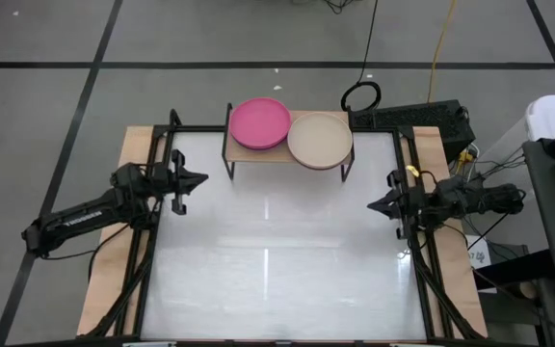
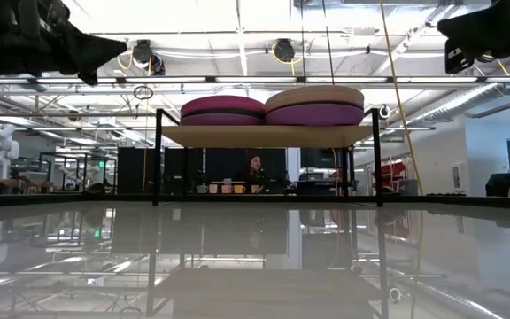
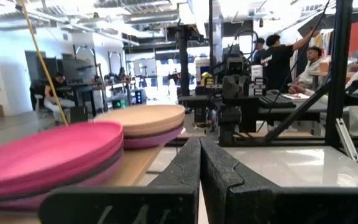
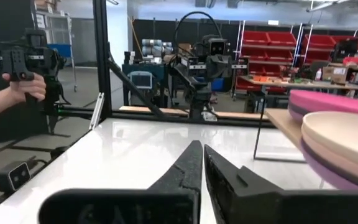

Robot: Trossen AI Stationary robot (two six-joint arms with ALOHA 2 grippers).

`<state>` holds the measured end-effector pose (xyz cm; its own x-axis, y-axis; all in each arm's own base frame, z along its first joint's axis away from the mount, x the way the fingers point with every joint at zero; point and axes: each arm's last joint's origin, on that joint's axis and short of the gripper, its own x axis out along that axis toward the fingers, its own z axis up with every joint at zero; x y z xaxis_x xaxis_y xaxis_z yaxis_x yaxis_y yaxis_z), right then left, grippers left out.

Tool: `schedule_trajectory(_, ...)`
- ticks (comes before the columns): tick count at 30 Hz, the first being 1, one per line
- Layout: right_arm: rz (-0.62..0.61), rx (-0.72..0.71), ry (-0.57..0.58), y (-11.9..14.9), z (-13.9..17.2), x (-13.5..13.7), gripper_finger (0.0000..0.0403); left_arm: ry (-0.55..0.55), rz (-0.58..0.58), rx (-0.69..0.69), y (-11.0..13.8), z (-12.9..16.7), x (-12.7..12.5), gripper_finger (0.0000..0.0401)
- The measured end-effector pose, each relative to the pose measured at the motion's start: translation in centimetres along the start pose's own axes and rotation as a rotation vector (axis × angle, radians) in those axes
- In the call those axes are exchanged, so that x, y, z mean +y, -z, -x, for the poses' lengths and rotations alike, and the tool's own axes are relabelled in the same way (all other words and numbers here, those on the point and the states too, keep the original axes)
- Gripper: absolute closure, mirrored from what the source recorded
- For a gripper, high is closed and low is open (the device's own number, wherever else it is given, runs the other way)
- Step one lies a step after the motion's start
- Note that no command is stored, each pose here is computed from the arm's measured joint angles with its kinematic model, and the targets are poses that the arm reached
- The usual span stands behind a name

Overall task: Place and stack plates onto a shelf
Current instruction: Return to Home Position

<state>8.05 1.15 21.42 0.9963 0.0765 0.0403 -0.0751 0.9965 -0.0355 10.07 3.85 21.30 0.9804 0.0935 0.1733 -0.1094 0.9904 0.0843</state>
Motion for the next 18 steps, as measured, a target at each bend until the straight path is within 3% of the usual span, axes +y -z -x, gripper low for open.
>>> schedule_trajectory(8,-0.014,0.034,-0.001,1.3,-0.4,0.1,0.0402,-0.002,0.043,-0.002,2.6,0.3,-0.2,0.0398)
schedule_trajectory(18,0.004,0.038,0.000,2.1,-0.6,0.1,0.0402,-0.002,0.068,0.015,2.8,0.3,-0.2,0.0398)
